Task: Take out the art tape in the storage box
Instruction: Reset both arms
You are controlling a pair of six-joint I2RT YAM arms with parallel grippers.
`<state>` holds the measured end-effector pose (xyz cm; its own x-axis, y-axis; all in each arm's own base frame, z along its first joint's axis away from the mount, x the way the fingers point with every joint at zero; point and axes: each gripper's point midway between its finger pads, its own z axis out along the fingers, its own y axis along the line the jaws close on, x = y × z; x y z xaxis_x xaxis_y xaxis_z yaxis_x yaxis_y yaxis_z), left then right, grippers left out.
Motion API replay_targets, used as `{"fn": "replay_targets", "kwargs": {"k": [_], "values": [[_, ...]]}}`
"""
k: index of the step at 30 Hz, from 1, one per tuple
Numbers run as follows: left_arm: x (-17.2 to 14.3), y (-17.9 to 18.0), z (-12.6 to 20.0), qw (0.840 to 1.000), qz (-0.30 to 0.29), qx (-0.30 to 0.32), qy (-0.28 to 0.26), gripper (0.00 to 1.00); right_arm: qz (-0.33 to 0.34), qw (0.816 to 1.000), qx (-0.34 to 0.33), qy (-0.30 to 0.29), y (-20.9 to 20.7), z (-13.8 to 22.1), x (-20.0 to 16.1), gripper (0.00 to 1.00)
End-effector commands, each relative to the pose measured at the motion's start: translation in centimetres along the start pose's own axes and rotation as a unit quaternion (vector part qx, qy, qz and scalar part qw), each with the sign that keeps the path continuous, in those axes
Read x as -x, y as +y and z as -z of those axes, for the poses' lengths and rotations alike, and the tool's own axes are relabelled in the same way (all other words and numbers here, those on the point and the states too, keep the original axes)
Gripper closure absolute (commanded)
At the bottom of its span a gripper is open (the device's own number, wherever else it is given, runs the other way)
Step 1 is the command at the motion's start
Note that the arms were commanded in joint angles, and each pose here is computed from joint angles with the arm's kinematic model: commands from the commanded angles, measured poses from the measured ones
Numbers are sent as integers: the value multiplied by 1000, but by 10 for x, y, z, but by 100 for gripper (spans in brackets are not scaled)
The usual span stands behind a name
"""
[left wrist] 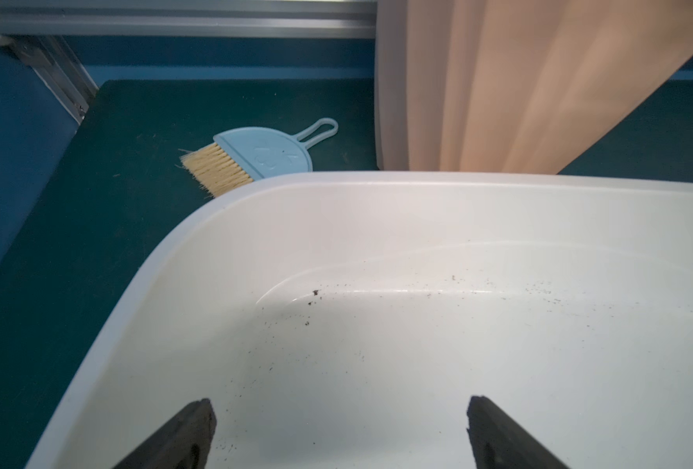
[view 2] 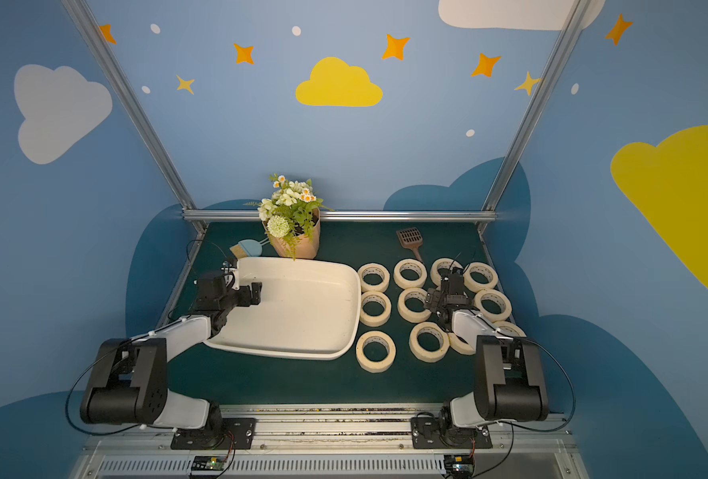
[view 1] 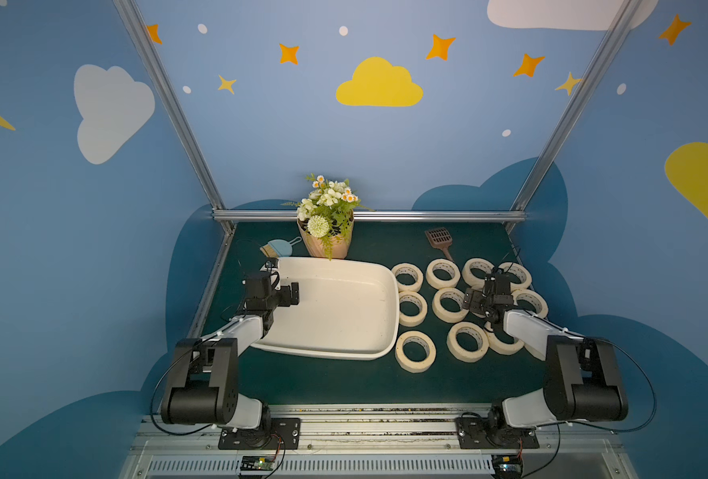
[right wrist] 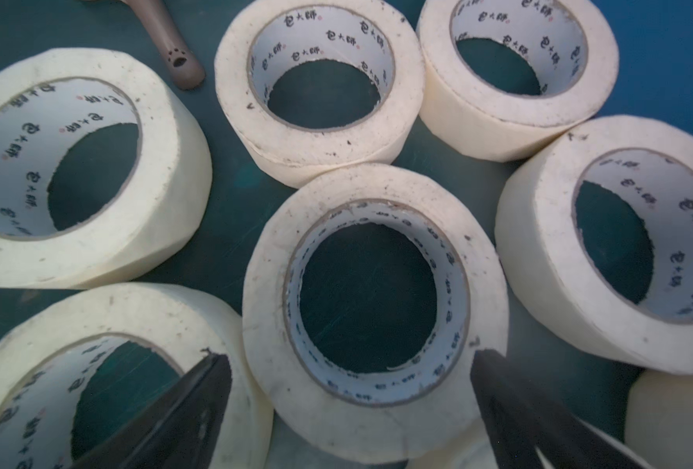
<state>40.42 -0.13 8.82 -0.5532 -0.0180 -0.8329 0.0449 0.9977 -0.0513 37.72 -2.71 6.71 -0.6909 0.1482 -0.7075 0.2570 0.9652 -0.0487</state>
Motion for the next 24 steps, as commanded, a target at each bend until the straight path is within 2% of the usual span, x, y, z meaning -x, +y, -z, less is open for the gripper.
{"fn": "replay_targets", "kwargs": {"k": [1, 3, 6, 9, 10, 11, 12, 14, 16, 24], "values": [[3, -3, -8, 999, 13, -28, -32, 0, 26, 997, 27, -68, 13, -5, 41, 1], [1, -2, -5, 999, 18, -34, -27, 0, 55, 995, 48, -63, 27, -7, 40, 1], [0, -5, -2, 998, 12, -41, -39, 0, 78, 990, 59, -103, 36, 4, 33, 1], [0, -9, 1, 997, 3, -48, -54, 0, 64, 980, 83, -167, 34, 13, 24, 2], [-1, -9, 2, 997, 2, -50, -56, 0, 32, 974, 77, -211, 29, 15, 28, 2], [-2, -9, 2, 997, 2, -49, -59, 0, 36, 968, 82, -235, 30, 15, 29, 1], [-2, -9, 3, 997, 2, -48, -61, 0, 39, 968, 83, -234, 31, 13, 26, 1], [-7, -6, 4, 997, 4, -36, -68, 0, 36, 978, 76, -193, 28, 11, 21, 1], [-10, -4, 4, 995, 4, -32, -97, 0, 65, 983, 83, -150, 33, 12, 18, 1], [-11, -5, 5, 996, 1, -29, -85, 0, 73, 981, 85, -158, 37, 12, 20, 1]]}}
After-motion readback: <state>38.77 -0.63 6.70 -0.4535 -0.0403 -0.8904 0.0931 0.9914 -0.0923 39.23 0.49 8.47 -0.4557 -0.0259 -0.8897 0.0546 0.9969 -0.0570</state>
